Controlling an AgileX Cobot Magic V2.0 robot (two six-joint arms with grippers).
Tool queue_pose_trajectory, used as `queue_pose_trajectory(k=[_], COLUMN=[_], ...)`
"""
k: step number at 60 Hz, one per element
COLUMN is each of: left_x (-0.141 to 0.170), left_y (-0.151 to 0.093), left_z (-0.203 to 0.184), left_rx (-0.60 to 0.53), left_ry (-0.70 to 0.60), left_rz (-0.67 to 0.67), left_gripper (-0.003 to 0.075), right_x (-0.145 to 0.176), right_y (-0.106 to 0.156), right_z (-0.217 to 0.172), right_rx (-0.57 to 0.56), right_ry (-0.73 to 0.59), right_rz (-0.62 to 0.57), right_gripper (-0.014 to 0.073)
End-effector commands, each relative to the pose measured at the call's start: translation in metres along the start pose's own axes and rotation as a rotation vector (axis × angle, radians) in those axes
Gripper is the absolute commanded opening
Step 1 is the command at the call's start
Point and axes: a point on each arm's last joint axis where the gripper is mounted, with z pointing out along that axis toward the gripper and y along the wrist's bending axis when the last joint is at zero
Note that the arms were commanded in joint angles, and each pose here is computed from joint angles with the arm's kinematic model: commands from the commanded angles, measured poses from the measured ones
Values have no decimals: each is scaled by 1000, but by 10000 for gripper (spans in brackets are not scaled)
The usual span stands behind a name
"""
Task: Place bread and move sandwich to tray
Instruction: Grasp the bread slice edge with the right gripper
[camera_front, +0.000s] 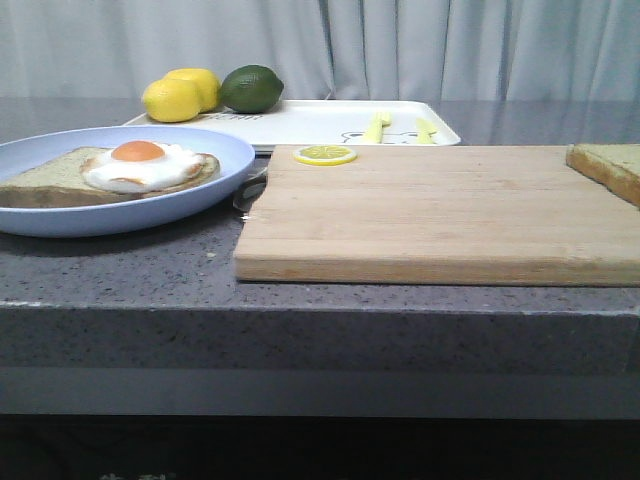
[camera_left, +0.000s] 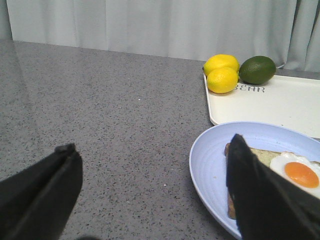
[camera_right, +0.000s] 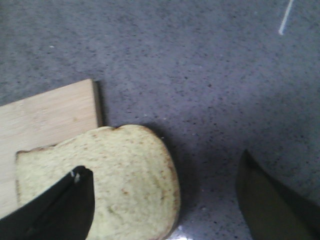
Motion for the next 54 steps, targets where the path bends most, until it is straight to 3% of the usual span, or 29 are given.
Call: queue_pose_trajectory(k=[1, 6, 22, 54], left_x=[-20, -20, -20, -20], left_y=[-1, -1, -1, -1], left_z=[-1, -1, -1, -1], left_rx=[6, 6, 6, 6], left_ry=[-118, -118, -118, -118], left_rz=[-14, -14, -14, -14], left_gripper=[566, 566, 566, 566], right_x=[-21, -25, -40, -34], right_y=[-10, -15, -7, 1], right_z=[1, 13, 58, 105], right_rx=[12, -14, -267, -367], right_ry=[-17, 92, 378, 512], right_rz=[34, 12, -111, -154], right_gripper=[584, 584, 584, 584])
